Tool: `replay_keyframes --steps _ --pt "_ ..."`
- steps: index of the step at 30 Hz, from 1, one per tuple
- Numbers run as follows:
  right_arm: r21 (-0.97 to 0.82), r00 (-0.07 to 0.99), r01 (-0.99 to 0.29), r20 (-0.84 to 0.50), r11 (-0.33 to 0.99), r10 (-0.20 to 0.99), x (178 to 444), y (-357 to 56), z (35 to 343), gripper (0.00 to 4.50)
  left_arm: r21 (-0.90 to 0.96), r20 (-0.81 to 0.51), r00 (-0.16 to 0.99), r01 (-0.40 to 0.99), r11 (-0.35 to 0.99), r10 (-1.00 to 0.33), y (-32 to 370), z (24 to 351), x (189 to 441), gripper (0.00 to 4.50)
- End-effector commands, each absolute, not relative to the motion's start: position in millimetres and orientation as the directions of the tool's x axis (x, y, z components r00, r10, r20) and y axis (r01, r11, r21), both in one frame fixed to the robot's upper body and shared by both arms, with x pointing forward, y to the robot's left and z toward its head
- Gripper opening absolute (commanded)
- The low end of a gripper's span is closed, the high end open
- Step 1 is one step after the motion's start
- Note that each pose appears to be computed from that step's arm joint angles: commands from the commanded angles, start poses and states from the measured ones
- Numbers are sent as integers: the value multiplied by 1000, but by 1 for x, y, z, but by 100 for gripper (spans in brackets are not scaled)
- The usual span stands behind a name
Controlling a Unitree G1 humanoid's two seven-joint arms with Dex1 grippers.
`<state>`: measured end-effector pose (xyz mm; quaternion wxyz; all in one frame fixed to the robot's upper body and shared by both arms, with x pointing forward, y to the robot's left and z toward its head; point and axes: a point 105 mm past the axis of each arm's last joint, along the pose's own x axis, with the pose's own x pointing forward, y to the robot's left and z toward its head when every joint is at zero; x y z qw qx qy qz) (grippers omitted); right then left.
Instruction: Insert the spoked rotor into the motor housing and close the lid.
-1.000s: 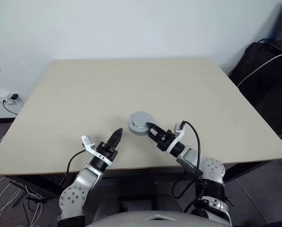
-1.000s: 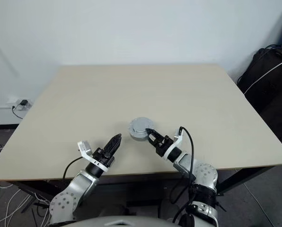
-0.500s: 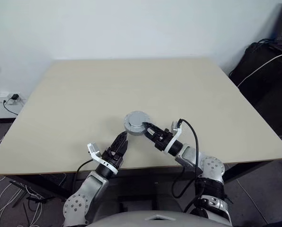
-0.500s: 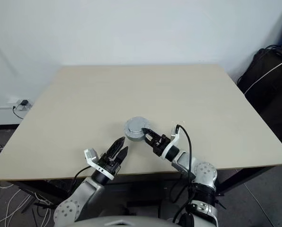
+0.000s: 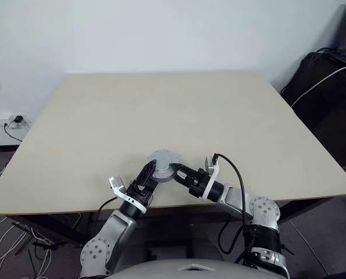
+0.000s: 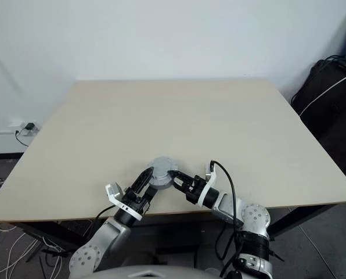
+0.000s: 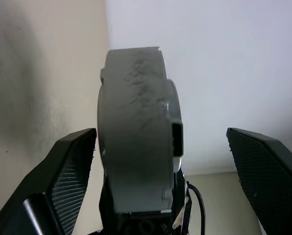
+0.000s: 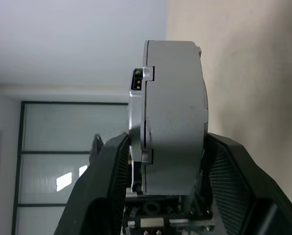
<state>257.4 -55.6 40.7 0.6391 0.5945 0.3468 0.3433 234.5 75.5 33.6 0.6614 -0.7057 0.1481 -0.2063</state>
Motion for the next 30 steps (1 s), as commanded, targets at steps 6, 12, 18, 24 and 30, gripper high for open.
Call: replay_keyframes --steps 6,12,18,24,30 --pt "992 476 -127 57 5 878 252 -51 66 209 -977 188 873 120 -175 -451 56 51 244 449" --pt "991 470 -132 46 19 882 251 -50 66 209 -977 173 873 94 -191 -456 54 47 244 410" --pt "991 471 -133 44 21 881 251 -50 66 209 -977 174 873 94 -193 -455 54 47 245 224" --pt "987 485 -149 25 54 874 253 -51 66 209 -976 176 872 95 -194 -456 55 47 245 209" --pt "966 510 -221 -5 136 860 254 -53 66 209 -977 175 872 98 -187 -458 56 47 245 209"
